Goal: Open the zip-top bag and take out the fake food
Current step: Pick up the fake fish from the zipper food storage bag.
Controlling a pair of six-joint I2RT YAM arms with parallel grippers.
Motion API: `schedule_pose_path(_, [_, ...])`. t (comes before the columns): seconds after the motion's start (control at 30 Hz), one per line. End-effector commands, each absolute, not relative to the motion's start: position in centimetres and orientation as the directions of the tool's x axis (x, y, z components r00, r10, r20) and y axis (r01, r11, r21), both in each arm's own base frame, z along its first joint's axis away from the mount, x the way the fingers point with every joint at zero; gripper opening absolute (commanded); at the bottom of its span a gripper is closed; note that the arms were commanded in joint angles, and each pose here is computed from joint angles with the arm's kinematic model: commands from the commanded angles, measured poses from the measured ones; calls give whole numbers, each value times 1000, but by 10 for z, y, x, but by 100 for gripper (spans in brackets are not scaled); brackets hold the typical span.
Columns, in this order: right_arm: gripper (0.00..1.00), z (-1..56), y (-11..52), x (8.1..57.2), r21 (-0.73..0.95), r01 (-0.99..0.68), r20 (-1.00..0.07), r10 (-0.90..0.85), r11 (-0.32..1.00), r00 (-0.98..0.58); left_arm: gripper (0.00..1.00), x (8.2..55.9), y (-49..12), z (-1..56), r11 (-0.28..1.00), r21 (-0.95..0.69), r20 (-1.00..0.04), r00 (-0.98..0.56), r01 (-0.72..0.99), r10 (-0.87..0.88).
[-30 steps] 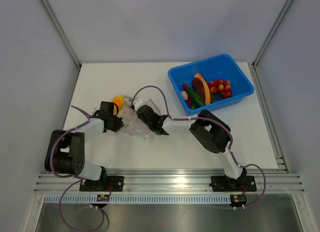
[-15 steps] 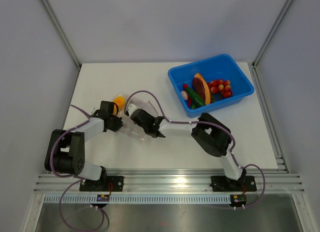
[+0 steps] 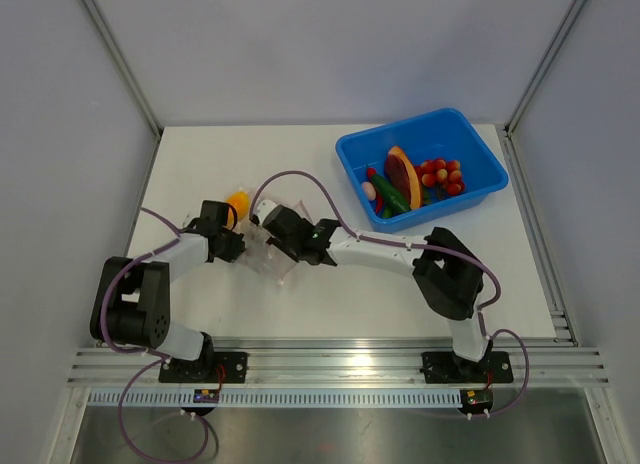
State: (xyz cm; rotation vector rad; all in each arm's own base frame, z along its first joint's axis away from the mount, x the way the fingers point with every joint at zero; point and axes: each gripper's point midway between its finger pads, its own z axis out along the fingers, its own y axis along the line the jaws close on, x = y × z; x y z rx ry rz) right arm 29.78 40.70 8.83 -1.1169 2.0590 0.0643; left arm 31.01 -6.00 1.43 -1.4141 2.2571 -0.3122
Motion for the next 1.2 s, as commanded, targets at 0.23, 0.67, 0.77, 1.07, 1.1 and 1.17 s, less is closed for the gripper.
schedule_pose_path(0.23, [1,125,394,263,-70,-785,-621,-642,616,-449,0,315,-50,12,457,-385,-299,-360,-802,-884])
schedule_pose_path(0.67, [3,165,344,272,198,-727,-660,-458,658,-595,0,314,-50,11,435,-386,-290,-341,-814,-894])
schedule_pose_path(0.77, [2,172,329,282,245,-691,-661,-404,680,-632,0,313,-48,12,423,-389,-289,-328,-818,-900])
schedule_pose_path(1.07, [1,196,294,295,330,-624,-675,-285,708,-681,0,311,-44,13,409,-389,-297,-307,-825,-904])
schedule_pose_path(1.1, [0,195,289,297,327,-611,-674,-276,721,-685,0,312,-43,14,407,-392,-298,-305,-825,-904])
schedule_pose_path(1.17, [0,201,281,299,323,-600,-687,-255,732,-680,0,311,-44,13,408,-388,-296,-307,-826,-905])
